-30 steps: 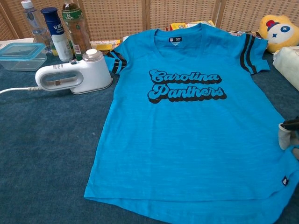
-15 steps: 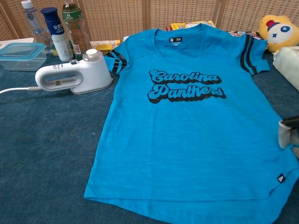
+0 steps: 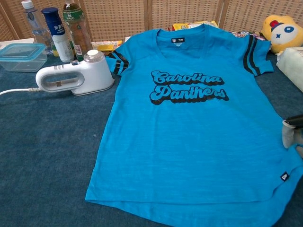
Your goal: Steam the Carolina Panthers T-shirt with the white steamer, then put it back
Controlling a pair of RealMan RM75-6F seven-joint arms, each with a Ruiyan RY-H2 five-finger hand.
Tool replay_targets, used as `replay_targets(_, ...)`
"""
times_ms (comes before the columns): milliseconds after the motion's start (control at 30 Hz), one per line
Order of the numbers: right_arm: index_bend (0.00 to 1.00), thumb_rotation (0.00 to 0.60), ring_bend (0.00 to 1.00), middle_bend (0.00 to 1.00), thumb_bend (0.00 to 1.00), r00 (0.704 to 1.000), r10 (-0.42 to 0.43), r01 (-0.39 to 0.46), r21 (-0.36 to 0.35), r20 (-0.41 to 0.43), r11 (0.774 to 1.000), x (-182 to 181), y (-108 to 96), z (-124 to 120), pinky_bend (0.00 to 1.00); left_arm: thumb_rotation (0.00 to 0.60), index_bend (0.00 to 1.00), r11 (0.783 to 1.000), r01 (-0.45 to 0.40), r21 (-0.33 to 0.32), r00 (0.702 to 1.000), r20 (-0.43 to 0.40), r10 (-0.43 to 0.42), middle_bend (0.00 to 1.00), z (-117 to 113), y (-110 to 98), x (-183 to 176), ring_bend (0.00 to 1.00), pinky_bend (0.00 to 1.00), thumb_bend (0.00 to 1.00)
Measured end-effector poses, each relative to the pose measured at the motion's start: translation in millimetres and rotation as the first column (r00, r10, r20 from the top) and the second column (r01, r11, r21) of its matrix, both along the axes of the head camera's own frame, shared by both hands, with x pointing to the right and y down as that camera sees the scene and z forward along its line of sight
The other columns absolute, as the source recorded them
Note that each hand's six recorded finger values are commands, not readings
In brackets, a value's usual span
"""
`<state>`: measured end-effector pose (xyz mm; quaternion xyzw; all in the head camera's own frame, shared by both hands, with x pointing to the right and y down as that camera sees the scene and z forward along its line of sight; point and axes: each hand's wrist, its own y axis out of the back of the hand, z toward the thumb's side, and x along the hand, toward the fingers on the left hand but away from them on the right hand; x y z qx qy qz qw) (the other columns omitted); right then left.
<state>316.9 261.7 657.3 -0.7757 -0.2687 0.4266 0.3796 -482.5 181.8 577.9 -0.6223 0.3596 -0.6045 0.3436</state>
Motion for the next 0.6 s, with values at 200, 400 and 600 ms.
replay_targets(200,0.71,0.600,0.63,0.64,0.52,1.000,0.008,-0.008,-0.004,-0.002,1.000,0.0,-3.1,0.2,0.70,0.458,0.13,0.999,0.012,-0.037,1.000,-0.012,-0.012,0.28,19.4,-31.0,17.1,0.21,0.25,0.34)
replay_targets(400,0.72,0.600,0.63,0.64,0.52,1.000,0.010,-0.010,-0.006,0.003,1.000,-0.8,-5.7,1.1,0.70,0.458,0.13,0.998,0.016,-0.055,1.000,-0.018,-0.017,0.28,39.5,-55.9,42.6,0.21,0.25,0.34)
replay_targets(600,0.72,0.600,0.63,0.64,0.52,1.000,0.021,-0.021,-0.008,0.011,1.000,1.6,-8.0,2.0,0.70,0.453,0.13,0.998,0.004,-0.062,1.000,-0.021,-0.006,0.28,58.4,-75.7,76.6,0.21,0.25,0.34)
